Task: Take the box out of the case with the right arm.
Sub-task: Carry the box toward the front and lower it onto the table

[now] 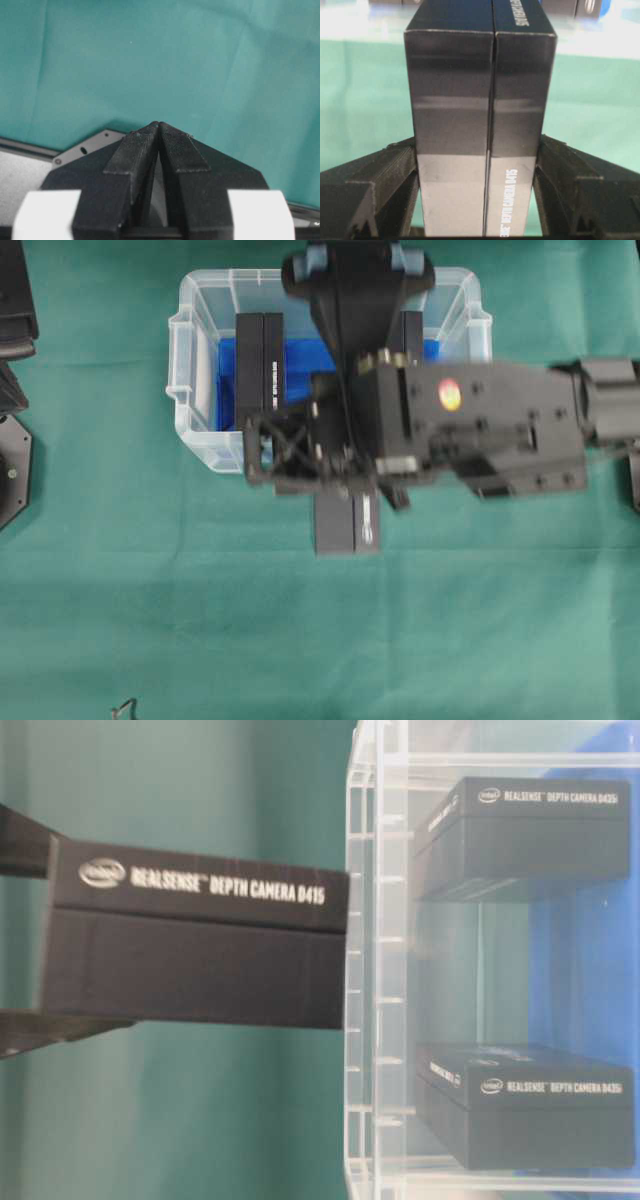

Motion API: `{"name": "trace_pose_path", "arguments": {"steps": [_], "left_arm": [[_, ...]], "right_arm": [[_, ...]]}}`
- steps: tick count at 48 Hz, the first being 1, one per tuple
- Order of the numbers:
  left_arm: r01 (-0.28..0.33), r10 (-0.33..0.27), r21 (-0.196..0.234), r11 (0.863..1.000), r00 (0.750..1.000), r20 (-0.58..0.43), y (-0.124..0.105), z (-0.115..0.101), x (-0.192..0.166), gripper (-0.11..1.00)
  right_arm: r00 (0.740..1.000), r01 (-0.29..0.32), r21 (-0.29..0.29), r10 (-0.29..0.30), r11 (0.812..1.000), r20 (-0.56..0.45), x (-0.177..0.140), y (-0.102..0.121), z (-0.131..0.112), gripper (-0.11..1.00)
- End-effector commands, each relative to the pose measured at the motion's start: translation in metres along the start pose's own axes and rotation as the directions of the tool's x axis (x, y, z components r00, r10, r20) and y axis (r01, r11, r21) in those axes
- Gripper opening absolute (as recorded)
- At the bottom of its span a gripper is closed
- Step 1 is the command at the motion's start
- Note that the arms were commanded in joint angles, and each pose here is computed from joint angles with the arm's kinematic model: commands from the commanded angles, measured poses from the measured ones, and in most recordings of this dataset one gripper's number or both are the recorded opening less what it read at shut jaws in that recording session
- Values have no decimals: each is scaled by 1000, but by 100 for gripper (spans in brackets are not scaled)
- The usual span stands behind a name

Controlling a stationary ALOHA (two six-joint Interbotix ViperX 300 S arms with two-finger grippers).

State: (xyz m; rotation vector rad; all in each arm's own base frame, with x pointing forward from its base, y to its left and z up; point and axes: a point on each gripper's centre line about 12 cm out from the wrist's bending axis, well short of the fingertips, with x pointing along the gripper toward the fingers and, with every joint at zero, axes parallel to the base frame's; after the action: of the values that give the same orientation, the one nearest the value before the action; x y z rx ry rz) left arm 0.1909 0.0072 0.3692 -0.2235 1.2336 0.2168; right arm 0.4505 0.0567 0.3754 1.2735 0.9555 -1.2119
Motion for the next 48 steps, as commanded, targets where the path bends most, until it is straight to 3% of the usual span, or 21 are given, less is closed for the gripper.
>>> {"name": "trace_pose_path", "arguments": {"steps": [1,15,33,48], "left_arm": [[7,-7,-4,1000,1000,23,0,2,-7,11],[6,-6,-4,1000,1000,24,0,2,-8,11],[8,-8,-7,1000,1000,25,0,1,-8,11],[8,-8,-9,1000,1000,25,0,1,-8,11]], "right_arm": [[997,-77,-3,77,997,-25,-32,-11,-14,70],[995,-92,-9,91,996,-50,-37,-21,-51,70],[997,-61,-19,60,998,-39,-32,-22,-53,70],[1000,15,-27,-15,1000,-11,4,-16,-61,70]]}}
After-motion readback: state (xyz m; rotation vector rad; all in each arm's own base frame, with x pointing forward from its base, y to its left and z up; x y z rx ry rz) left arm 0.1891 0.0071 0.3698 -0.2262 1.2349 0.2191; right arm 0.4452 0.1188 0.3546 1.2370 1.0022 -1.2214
